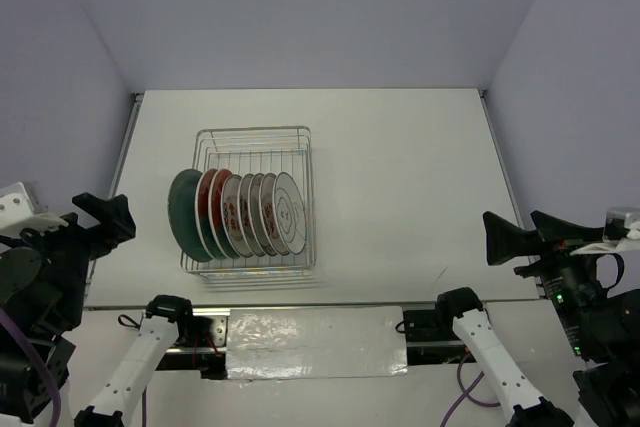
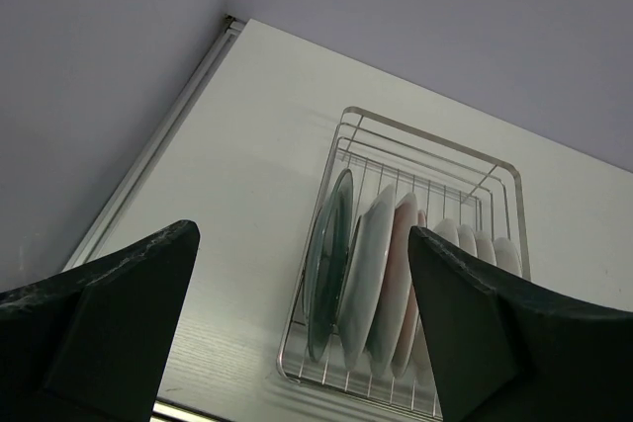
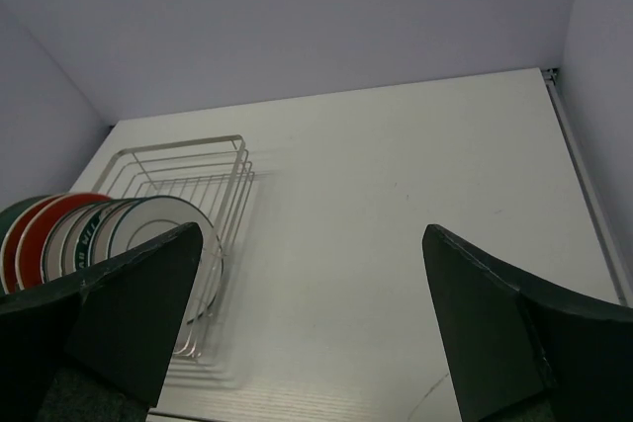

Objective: Unload the plates from the dish rack

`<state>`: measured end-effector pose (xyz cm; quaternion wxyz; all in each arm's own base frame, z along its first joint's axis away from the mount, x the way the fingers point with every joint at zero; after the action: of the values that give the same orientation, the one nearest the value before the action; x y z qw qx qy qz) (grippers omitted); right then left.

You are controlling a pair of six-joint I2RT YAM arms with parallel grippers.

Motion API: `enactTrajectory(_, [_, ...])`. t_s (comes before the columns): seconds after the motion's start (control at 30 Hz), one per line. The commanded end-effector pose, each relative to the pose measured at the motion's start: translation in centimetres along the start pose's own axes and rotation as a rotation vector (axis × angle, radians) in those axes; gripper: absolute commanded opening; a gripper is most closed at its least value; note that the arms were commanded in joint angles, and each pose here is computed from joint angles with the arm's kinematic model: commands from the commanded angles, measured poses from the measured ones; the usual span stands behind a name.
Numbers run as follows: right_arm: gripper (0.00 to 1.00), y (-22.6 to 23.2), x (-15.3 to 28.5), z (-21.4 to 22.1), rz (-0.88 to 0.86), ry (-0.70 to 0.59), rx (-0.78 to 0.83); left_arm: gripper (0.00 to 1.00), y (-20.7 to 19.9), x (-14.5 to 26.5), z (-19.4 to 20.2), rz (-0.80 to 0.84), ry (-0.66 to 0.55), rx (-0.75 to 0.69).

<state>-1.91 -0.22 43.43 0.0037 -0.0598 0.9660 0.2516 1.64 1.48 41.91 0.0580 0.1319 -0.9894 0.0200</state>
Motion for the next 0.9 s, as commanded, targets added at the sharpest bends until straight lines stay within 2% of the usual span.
enactTrajectory(0.0, [1.00,0.2,-0.5,-0.2,0.003,0.020,0.009,1.00,0.1,-0.1,-0.5,-0.011,-0.034,-0.003])
enactTrajectory(0.23, [1.00,0.1,-0.9,0.5,-0.020,0.043,0.017,0.99,0.2,-0.4,-0.9,-0.028,-0.026,-0.003])
enactTrajectory(0.4, [1.00,0.6,-2.1,1.6,-0.110,0.139,0.033,1.00,-0.4,-1.5,-0.4,-0.019,0.018,-0.018])
enactTrajectory(0.5, [1.00,0.7,-3.9,2.7,-0.135,0.219,0.040,1.00,-1.5,-3.9,1.3,-0.009,0.124,-0.056])
enactTrajectory(0.73, [1.00,0.4,-7.8,5.7,-0.159,0.396,0.040,1.00,-5.4,-11.4,7.0,0.075,0.457,-0.135])
enactTrajectory(0.87, [1.00,0.4,-8.1,6.4,-0.198,0.401,0.036,0.99,-6.2,-12.8,9.3,0.110,0.507,-0.134])
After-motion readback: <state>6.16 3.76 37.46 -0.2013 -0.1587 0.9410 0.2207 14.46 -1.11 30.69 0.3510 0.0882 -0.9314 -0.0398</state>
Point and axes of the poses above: each gripper's point midway between its finger pads, its own x axis back along the fingers, its own y axis along the line the jaws close on, z = x × y, the point moved 10 cm from there along x, back along the fingers, and after that the axes turned 14 degrees about -x, right-handed, at the moved point
